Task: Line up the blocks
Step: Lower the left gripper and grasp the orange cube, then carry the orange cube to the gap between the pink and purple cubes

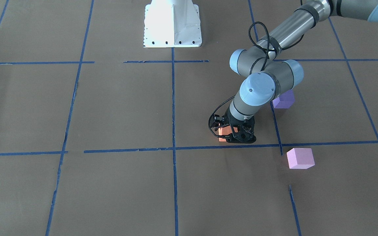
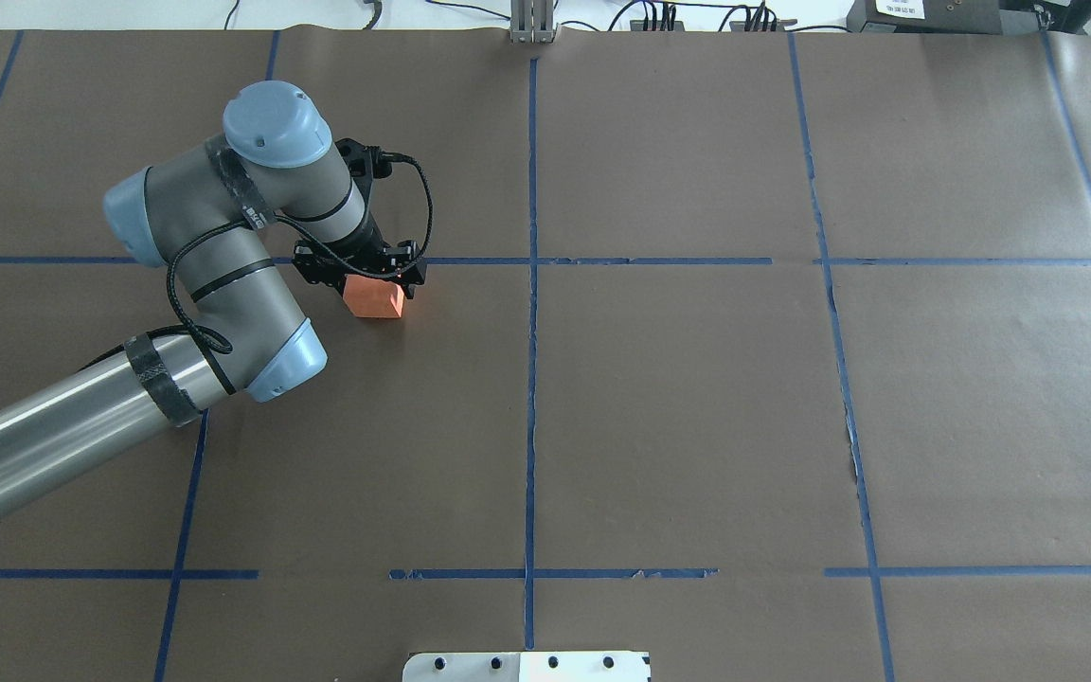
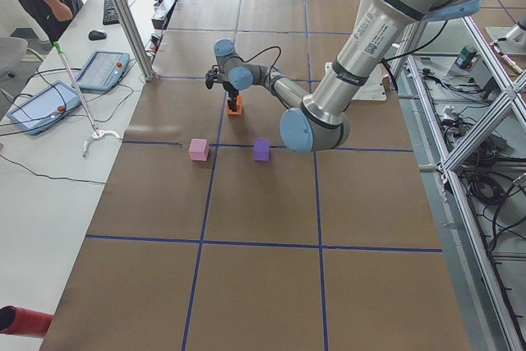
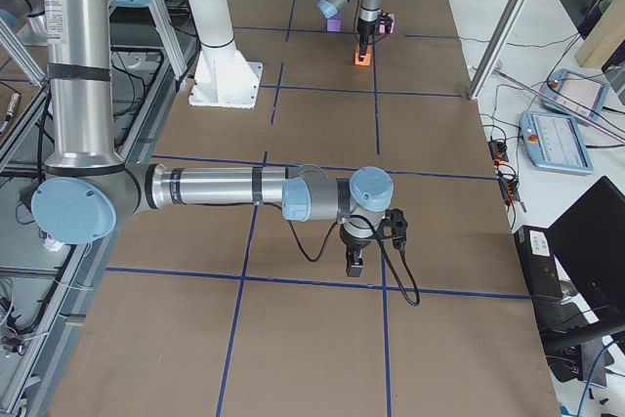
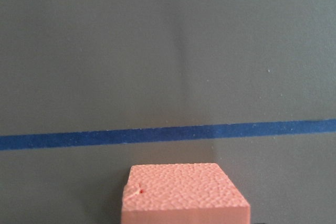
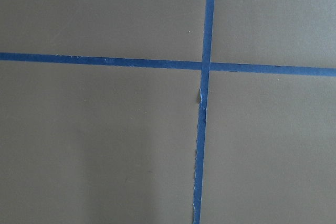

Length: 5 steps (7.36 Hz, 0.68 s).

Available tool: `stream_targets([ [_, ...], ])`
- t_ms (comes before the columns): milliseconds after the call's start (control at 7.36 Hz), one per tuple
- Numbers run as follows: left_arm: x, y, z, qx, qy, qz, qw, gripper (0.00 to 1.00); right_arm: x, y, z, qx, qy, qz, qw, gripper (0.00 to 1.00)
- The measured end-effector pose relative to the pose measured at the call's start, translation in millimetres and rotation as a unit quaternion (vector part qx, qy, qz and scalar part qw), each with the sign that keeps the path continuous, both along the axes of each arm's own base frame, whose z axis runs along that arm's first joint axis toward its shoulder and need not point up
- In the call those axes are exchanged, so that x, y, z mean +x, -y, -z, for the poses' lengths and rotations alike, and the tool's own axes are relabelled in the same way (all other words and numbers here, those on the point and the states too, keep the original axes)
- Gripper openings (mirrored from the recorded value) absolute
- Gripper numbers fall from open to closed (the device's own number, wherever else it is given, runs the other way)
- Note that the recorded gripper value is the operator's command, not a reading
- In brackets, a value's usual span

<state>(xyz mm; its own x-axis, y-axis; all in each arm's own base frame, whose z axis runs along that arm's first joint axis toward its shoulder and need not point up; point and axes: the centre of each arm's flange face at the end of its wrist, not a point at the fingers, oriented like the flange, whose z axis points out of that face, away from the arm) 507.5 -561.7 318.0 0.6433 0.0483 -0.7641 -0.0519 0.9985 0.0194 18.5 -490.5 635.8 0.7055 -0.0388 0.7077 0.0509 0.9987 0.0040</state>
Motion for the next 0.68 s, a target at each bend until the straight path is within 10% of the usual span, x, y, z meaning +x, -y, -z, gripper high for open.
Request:
stream_targets([
  [272, 0, 0, -1, 0.004, 0.004, 0.004, 1.0, 0.23, 0, 0, 0, 0.0, 0.0, 0.0, 1.0, 1.0],
  [680, -39, 19, 21, 0.017, -0.008, 0.031, 0.9994, 0.23, 0, 0, 0, 0.0, 0.0, 0.0, 1.0, 1.0],
])
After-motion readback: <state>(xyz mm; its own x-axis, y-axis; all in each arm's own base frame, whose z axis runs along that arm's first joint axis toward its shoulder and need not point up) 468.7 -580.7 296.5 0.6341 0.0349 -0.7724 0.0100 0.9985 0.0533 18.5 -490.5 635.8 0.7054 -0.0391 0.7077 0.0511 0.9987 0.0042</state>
